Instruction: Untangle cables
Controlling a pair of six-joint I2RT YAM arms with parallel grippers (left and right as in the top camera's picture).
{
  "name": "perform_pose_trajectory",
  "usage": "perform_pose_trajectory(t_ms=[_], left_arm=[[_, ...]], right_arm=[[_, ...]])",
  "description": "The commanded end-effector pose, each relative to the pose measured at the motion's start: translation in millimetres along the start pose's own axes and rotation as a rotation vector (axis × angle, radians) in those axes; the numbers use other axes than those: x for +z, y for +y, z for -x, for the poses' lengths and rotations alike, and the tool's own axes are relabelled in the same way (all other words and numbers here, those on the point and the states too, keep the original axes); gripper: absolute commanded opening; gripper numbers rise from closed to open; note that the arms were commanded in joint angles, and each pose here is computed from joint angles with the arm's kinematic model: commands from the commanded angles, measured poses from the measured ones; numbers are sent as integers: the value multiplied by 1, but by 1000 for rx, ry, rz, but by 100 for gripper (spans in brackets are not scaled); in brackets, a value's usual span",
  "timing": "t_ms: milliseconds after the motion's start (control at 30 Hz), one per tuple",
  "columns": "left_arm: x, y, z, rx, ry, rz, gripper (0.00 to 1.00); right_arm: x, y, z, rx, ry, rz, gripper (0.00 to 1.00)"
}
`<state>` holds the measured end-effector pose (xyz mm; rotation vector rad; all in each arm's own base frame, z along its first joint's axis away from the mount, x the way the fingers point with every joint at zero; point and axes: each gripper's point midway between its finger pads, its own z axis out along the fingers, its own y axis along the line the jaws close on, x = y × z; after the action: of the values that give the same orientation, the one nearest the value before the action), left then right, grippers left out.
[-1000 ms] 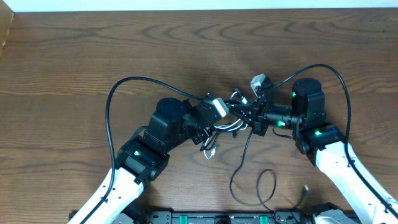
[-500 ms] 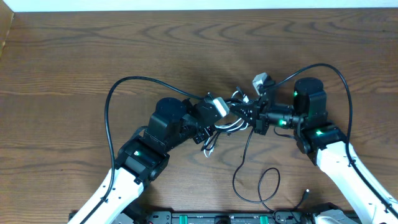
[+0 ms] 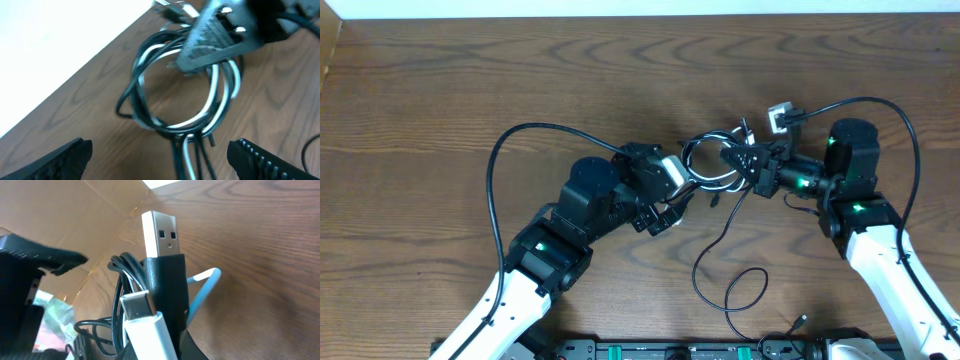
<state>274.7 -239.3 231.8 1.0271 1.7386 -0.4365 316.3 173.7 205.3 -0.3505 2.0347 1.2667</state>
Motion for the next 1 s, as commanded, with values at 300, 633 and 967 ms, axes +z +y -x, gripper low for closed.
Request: perform_pose_trajectory(t_ms=[300,633,967], left_arm=[[-14,47,18,-263,-83,178,92],[-14,24,32,-235,-134,34,92],[-18,-15,43,-25,-191,-179,80]], right_arm=[[-8,37,-5,-359,21,230,1],[-12,54,2,-411,-3,312,1],[-17,69,-2,-443,11,404,1]])
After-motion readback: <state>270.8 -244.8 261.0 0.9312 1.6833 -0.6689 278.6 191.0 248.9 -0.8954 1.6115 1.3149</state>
